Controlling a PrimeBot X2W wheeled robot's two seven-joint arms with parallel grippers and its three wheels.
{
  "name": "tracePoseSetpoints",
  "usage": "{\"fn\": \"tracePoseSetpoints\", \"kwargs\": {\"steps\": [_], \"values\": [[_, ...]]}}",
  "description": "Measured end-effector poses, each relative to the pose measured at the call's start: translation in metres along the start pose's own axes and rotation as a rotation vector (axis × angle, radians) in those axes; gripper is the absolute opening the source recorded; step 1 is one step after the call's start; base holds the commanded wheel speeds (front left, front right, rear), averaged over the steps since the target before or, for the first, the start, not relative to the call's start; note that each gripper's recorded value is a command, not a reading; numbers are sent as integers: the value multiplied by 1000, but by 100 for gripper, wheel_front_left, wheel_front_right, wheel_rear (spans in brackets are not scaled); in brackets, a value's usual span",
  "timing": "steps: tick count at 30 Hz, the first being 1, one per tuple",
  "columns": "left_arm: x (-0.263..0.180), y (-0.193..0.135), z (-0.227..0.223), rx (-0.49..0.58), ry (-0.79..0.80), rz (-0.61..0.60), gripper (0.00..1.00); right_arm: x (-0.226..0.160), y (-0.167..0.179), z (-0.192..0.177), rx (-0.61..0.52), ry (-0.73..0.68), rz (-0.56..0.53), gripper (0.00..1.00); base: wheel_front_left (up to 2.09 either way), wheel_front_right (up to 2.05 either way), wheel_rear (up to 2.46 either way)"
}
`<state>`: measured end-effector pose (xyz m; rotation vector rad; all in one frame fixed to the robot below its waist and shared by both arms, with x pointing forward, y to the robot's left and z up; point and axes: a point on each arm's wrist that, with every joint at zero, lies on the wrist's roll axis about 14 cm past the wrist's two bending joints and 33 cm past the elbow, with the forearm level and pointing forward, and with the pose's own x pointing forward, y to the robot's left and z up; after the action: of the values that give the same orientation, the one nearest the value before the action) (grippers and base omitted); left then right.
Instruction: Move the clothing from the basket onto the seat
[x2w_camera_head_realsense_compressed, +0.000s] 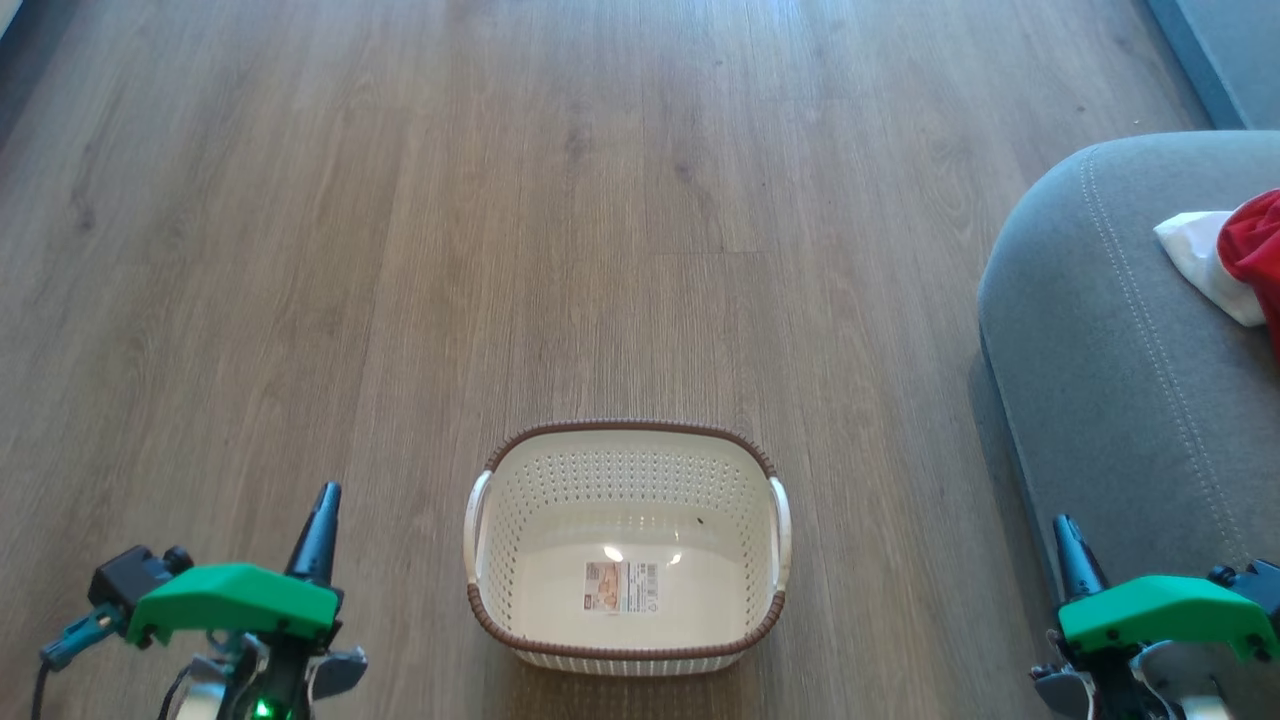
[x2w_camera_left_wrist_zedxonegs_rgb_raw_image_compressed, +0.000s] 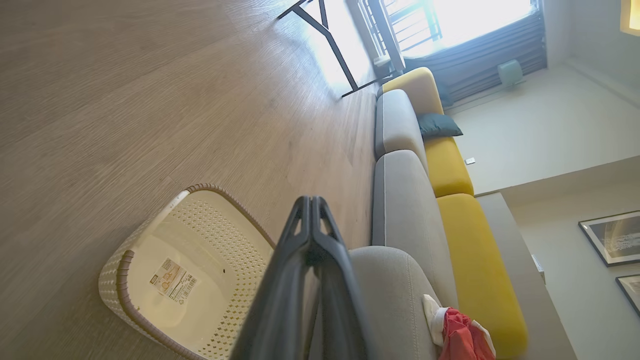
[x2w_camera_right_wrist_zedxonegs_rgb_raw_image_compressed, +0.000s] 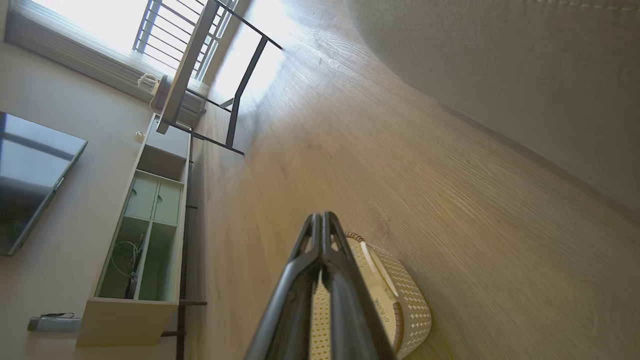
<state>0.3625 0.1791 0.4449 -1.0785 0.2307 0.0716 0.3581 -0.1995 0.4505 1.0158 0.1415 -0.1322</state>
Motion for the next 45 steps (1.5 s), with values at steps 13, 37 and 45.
{"fn": "tracePoseSetpoints", "kwargs": {"steps": [13, 37, 45], "values": [[2, -5, 6, -125, -16, -18, 0, 3, 4, 4, 147, 0, 11, 0, 0, 0, 0], [5, -20, 18, -384, -45, -83, 0, 7, 12, 12, 439, -3, 47, 0, 0, 0, 0], [6, -25, 24, -462, -55, -113, 0, 8, 16, 15, 536, -3, 67, 0, 0, 0, 0]]}}
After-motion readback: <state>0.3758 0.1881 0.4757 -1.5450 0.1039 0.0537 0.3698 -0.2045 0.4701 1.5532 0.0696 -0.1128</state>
